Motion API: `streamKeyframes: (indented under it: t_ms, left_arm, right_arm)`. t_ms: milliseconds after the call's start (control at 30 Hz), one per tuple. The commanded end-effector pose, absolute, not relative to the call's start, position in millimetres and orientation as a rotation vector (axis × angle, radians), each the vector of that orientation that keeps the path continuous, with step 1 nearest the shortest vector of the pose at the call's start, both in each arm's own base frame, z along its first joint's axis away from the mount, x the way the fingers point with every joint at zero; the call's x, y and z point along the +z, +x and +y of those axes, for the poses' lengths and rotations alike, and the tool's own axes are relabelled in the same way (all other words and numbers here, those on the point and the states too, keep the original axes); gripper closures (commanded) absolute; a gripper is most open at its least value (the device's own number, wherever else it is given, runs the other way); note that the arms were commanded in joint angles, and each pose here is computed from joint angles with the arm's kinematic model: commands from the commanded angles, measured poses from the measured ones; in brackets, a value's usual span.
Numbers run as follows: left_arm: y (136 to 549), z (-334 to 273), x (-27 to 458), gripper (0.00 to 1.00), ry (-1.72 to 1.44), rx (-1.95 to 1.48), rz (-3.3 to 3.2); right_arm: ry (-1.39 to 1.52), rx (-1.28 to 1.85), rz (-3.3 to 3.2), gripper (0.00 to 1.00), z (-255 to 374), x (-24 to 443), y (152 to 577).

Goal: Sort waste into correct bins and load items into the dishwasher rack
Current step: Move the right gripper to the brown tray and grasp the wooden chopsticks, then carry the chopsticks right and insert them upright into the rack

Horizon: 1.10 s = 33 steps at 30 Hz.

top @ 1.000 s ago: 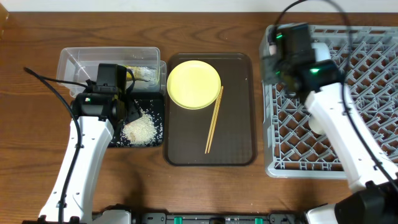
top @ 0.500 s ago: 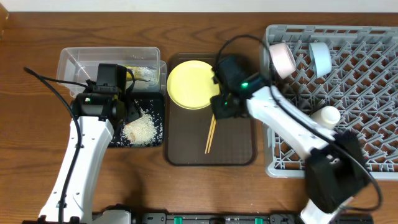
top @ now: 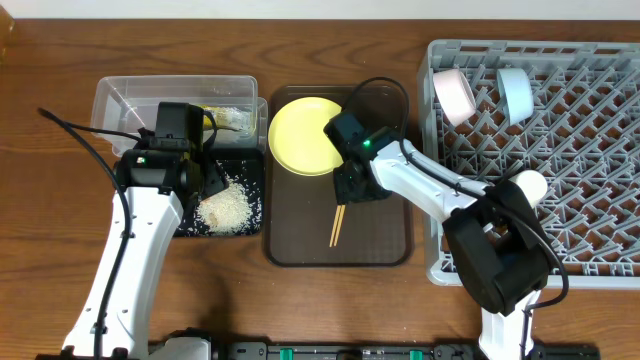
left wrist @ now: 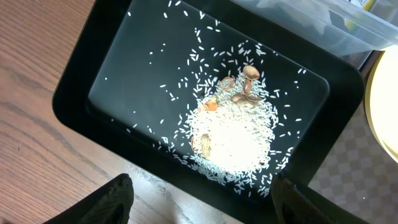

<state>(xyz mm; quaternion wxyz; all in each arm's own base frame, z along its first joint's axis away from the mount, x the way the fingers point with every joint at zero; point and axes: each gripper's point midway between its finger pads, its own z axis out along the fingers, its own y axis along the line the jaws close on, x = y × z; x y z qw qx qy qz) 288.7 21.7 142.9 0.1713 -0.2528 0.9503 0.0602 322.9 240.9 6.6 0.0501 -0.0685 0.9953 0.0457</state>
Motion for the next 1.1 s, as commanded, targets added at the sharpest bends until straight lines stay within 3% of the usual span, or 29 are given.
streamKeyframes:
  t_ms: [0, 367, 467, 733, 900, 1000, 1067]
  left_arm:
    - [286.7, 23.6, 142.5, 0.27, -0.728, 0.174, 2.695]
    - [286.8, 23.5, 142.5, 0.26, -0.728, 0.174, 2.694]
    - [286.7, 23.6, 142.5, 0.27, -0.728, 0.174, 2.695]
    - [286.8, 23.5, 142.5, 0.26, -0.728, 0.174, 2.694]
    - [286.8, 23.5, 142.5, 0.26, -0.728, 0.174, 2.694]
    - [286.8, 23.5, 142.5, 0.26, -0.728, 0.174, 2.694]
    - [286.7, 23.6, 142.5, 0.26, -0.728, 0.174, 2.695]
  right_arm:
    - [-0.159, 0.066, 3.035, 0.46, 235.9, -1.2, 320.4]
    - [-0.123, 0.062, 3.046, 0.47, 236.3, -2.0, 316.9]
    - [-0.071, 0.008, 3.045, 0.56, 228.9, -2.2, 316.9]
    - [0.017, -0.074, 3.076, 0.66, 215.4, -7.2, 306.3]
    - [0.013, -0.094, 3.117, 0.82, 208.7, -16.9, 293.1]
    - [0.012, -0.085, 3.128, 0.99, 209.0, -18.1, 290.4]
    - [0.012, -0.08, 3.124, 0.99, 209.9, -17.9, 291.6]
